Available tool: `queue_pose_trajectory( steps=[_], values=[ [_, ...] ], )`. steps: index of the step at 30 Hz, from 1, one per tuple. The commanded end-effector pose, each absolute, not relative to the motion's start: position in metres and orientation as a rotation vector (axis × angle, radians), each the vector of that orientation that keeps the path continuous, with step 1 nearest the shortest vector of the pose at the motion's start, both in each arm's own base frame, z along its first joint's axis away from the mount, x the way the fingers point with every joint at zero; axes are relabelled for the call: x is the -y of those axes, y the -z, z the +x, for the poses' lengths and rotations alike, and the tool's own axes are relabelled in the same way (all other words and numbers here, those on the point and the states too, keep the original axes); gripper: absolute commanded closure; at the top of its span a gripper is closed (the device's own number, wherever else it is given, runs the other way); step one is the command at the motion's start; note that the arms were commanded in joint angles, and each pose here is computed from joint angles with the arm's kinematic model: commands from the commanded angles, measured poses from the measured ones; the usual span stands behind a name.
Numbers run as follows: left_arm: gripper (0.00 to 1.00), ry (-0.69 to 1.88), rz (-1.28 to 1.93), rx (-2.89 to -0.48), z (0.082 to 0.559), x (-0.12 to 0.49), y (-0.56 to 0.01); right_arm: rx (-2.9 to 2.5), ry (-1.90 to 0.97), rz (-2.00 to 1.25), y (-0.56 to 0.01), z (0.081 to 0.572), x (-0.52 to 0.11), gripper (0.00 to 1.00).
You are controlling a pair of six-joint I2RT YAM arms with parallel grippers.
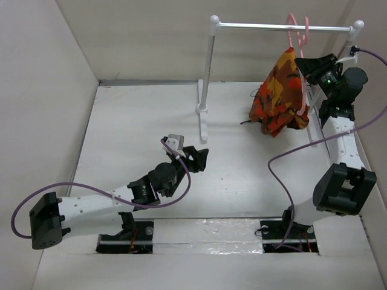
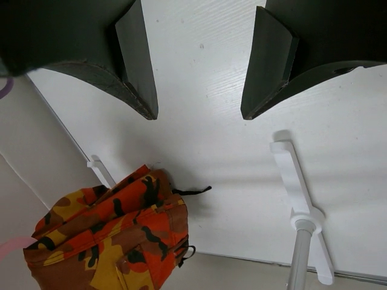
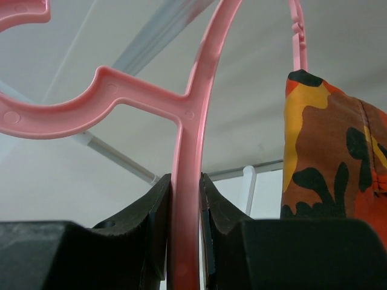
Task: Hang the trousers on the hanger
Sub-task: Place the hanger at the clothesline.
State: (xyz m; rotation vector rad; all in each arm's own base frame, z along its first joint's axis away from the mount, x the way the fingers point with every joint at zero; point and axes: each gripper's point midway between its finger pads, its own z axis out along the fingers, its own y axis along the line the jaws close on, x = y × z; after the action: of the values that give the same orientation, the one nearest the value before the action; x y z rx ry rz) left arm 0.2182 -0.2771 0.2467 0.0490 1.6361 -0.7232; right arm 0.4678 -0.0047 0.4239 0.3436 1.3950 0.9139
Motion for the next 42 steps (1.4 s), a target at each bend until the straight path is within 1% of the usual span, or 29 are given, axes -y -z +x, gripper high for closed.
queue_pose_trajectory(
  steps=[1, 7, 13, 17, 25, 34, 38, 39, 40, 41, 42],
  values=[
    [0.46, 0.745, 0.023, -1.603, 0.222, 0.277, -0.256, -1.172, -0.863, 0.158, -0.505, 0.447, 0.008, 1.00],
    [0.46, 0.730, 0.030, -1.616, 0.223, 0.279, -0.250, -1.189, -0.848, 0.192, -0.492, 0.462, 0.028, 1.00],
    [0.46, 0.697, 0.033, -1.630, 0.229, 0.276, -0.241, -1.165, -0.847, 0.159, -0.499, 0.473, 0.042, 1.00],
    [0.46, 0.647, 0.027, -1.647, 0.238, 0.269, -0.230, -1.177, -0.849, 0.172, -0.493, 0.485, 0.055, 1.00],
    [0.46, 0.680, 0.030, -1.656, 0.242, 0.270, -0.224, -1.199, -0.853, 0.217, -0.469, 0.508, 0.070, 1.00],
    [0.46, 0.645, 0.022, -1.669, 0.246, 0.266, -0.214, -1.205, -0.832, 0.257, -0.455, 0.514, 0.089, 1.00],
    [0.46, 0.646, 0.030, -1.675, 0.246, 0.268, -0.214, -1.221, -0.844, 0.263, -0.440, 0.511, 0.090, 0.61],
    [0.46, 0.649, 0.029, -1.674, 0.246, 0.269, -0.215, -1.221, -0.845, 0.252, -0.442, 0.508, 0.088, 0.48],
    [0.46, 0.649, 0.029, -1.675, 0.246, 0.269, -0.215, -1.222, -0.835, 0.250, -0.441, 0.506, 0.092, 0.43],
    [0.46, 0.657, 0.022, -1.670, 0.246, 0.268, -0.219, -1.227, -0.839, 0.233, -0.443, 0.502, 0.089, 0.33],
    [0.46, 0.659, 0.020, -1.669, 0.245, 0.268, -0.220, -1.226, -0.830, 0.224, -0.446, 0.499, 0.091, 0.29]
  ],
)
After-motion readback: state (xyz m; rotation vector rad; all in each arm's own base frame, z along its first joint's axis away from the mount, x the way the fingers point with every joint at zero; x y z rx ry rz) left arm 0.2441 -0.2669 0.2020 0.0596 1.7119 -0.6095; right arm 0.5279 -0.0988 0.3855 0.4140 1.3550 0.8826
